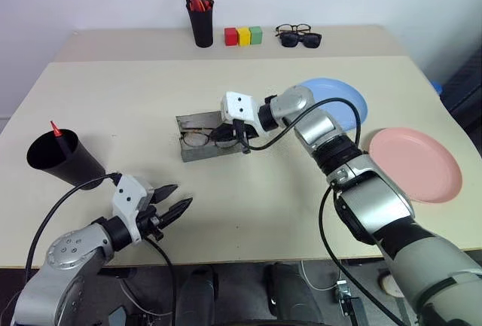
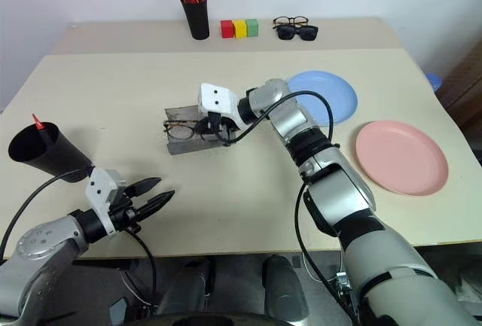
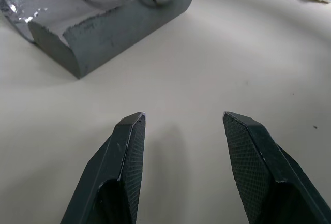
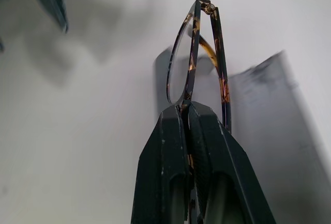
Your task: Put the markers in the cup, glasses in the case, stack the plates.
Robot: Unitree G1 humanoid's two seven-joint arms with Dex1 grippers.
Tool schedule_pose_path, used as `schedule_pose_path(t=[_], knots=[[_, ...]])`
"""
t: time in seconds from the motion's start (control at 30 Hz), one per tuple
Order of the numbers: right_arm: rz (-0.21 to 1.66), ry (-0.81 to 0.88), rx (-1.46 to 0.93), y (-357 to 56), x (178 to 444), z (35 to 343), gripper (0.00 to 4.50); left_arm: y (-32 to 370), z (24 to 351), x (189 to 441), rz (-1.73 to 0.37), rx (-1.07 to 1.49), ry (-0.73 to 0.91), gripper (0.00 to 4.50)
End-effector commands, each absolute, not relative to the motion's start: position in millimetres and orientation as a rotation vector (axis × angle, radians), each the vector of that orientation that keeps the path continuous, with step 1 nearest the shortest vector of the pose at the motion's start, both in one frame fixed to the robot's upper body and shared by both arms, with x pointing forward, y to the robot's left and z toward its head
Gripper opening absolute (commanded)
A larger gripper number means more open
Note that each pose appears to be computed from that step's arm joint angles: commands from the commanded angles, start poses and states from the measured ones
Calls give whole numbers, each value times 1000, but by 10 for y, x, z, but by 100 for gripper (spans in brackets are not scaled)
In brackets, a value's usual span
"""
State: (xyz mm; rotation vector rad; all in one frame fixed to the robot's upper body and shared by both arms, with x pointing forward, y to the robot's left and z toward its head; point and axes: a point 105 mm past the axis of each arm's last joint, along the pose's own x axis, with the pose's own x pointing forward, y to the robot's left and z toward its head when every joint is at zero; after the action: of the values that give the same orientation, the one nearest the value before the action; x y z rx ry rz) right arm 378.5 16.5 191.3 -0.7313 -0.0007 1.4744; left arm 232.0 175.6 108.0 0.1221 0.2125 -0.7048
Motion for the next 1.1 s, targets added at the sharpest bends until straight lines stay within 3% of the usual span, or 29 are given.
schedule_pose_path(t=[0.03, 0.27, 0.53, 0.7, 0.83, 1.0, 1.1], knots=[[1399, -108, -760, 286, 3870, 2133, 5, 1668, 1175, 2334, -744, 132, 176, 243], [1401, 21, -807, 256, 3936, 1709, 5, 1615, 1186, 2373, -758, 132, 171, 243], [1647, 80, -701, 142, 3652, 1781, 5, 1677, 1205, 2371, -749, 142, 175, 243], [1557, 116, -723, 116, 3747, 1651, 5, 1643, 1223, 2403, -759, 152, 169, 243], [1507, 112, -715, 115, 3808, 1652, 136, 1635, 1323, 2493, -761, 157, 131, 243], [1383, -31, -720, 0, 3903, 1883, 392, 1732, 1649, 2678, -704, 72, 28, 243], [1318, -85, -694, -243, 3855, 1927, 399, 1721, 1852, 2893, -671, 51, -15, 156]])
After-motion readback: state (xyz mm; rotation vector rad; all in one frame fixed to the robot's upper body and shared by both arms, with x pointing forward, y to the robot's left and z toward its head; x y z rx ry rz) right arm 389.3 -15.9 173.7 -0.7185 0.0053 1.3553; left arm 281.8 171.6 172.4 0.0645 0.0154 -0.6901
